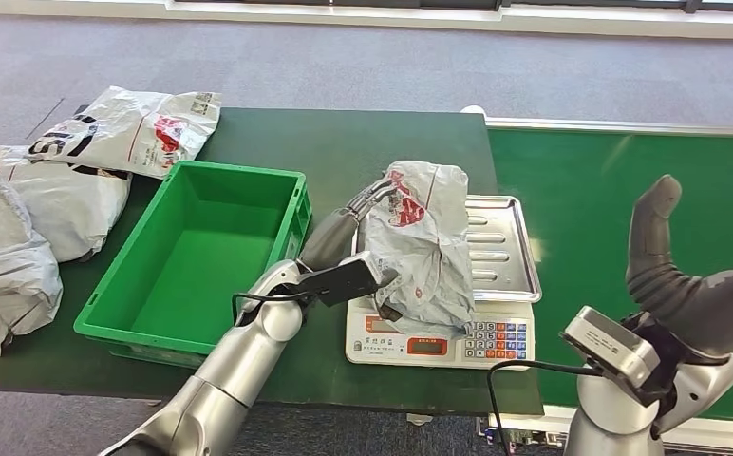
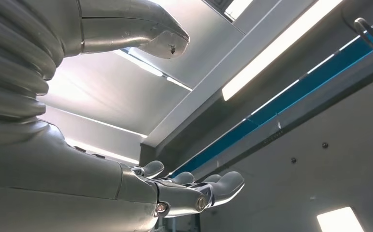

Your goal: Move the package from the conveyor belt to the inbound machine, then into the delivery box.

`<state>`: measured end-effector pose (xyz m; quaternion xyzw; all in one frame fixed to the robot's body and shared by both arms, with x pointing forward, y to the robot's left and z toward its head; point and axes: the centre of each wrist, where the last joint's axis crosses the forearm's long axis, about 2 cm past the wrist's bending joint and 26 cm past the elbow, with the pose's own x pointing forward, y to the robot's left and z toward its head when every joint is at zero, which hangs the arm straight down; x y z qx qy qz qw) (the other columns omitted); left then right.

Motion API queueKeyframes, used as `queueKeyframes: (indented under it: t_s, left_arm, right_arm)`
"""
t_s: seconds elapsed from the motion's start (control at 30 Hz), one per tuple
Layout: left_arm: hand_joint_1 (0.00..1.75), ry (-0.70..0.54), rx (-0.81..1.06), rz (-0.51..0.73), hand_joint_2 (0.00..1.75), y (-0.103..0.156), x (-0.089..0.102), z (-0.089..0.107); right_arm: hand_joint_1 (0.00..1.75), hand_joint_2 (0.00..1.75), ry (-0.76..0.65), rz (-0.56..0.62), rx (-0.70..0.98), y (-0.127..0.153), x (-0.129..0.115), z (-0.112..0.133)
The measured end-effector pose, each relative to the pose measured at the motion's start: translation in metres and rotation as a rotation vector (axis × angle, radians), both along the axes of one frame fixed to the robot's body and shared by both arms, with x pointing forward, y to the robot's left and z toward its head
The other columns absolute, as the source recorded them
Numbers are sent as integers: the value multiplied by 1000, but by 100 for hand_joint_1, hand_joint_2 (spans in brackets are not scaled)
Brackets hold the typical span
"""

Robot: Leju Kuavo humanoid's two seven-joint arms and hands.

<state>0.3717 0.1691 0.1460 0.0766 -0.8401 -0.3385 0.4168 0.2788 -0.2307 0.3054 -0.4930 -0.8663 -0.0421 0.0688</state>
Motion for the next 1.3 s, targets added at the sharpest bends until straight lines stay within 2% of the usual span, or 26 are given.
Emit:
queueKeyframes:
  t_s: [0.23,0.93,1.3]
  left_arm:
    - [0,42,56,-51,175,-5,9,-4]
    - [0,80,87,-64,175,-6,12,-10]
    - [0,86,337,-127,175,-34,22,-7]
  right_arm:
    - [0,175,8,5,2,1,2,-1]
    - [0,175,12,8,3,1,3,-2]
    - [0,175,9,8,11,2,4,0]
